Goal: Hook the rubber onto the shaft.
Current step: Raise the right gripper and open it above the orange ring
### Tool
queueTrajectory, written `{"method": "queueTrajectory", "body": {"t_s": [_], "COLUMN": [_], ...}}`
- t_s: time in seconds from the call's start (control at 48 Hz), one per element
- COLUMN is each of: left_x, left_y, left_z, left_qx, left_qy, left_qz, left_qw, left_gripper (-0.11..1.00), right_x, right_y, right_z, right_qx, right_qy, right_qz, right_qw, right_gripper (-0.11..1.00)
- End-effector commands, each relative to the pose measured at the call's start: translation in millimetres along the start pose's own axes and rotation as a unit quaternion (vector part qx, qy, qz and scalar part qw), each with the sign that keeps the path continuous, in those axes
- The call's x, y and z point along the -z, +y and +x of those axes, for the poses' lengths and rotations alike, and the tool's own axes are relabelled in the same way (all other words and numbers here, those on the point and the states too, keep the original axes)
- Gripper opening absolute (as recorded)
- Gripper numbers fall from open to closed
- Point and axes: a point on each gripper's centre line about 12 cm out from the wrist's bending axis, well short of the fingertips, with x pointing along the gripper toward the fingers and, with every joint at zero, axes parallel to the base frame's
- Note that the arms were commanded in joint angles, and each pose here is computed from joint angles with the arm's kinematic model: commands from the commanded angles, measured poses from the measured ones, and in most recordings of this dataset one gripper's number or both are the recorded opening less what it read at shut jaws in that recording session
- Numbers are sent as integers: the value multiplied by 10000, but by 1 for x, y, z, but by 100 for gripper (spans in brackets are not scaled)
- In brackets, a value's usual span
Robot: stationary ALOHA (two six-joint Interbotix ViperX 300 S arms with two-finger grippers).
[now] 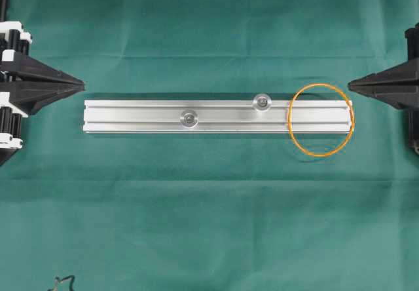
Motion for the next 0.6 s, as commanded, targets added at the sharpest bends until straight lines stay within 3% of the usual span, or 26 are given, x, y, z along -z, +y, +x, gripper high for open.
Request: {"method": "queueTrajectory", "body": {"t_s": [0.0,0.396,0.583], "left_x": [-6,-12,-2], "left_y": [-1,-1,-1], "left_z": [2,1,1], "left_qx": [52,44,29], "left_qy": [15,115,705], "left_qz": [177,164,144], "left_qw": [9998,9998,9974], "left_gripper": [0,0,0], "right_x": [-6,-18,-14], "right_y": [0,0,0], "right_z": [2,7,7], "right_qx": [-3,-3,20], "right_qy": [-77,583,1148], "right_qz": [8,23,228], "right_qw": [10000,9983,9931], "right_gripper": [3,3,3]}}
